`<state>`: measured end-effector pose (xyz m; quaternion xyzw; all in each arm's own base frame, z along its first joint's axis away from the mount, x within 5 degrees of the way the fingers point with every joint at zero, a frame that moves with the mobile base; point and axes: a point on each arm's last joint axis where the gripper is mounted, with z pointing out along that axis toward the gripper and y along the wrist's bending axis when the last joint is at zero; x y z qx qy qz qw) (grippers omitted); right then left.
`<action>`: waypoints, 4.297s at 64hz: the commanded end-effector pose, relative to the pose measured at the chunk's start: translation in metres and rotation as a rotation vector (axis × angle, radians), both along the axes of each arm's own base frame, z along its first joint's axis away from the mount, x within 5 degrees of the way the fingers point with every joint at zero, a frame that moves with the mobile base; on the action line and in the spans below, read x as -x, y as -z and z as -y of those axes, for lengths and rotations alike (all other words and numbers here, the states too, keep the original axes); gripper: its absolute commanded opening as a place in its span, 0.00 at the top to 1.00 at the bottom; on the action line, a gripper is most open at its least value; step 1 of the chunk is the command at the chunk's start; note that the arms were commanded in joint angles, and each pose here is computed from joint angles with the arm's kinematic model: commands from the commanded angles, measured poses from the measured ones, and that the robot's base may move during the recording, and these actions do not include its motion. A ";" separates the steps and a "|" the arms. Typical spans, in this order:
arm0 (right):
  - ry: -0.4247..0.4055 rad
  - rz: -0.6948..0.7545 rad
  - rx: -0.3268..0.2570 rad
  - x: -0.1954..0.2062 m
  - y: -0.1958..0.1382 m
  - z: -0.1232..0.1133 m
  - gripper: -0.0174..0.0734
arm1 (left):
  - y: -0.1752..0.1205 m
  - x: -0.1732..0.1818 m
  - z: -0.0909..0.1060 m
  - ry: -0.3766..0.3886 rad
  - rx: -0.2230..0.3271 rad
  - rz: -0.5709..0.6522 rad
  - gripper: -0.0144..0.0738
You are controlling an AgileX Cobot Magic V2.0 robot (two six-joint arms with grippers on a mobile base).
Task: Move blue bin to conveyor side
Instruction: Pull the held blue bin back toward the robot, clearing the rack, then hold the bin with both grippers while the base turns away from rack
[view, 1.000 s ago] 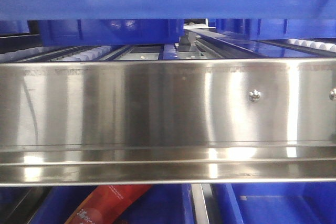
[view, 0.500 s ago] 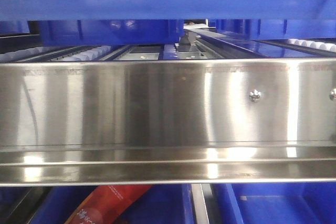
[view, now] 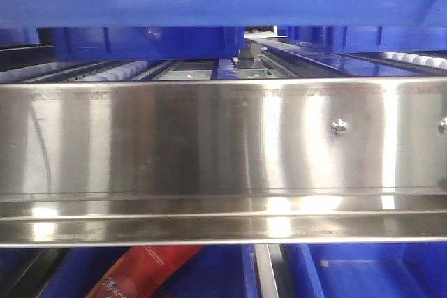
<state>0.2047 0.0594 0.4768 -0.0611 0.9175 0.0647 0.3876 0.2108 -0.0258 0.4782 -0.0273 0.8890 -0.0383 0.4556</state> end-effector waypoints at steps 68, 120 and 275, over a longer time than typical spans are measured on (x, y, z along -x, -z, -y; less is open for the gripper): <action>0.005 0.134 -0.016 0.002 -0.015 0.003 0.90 | -0.018 0.006 0.000 0.018 0.010 0.138 0.86; 0.005 0.135 -0.017 0.002 -0.015 0.003 0.90 | -0.018 0.006 0.000 0.018 0.011 0.140 0.86; 0.005 0.135 -0.017 0.002 -0.015 0.003 0.90 | -0.018 0.006 0.000 0.019 0.011 0.142 0.86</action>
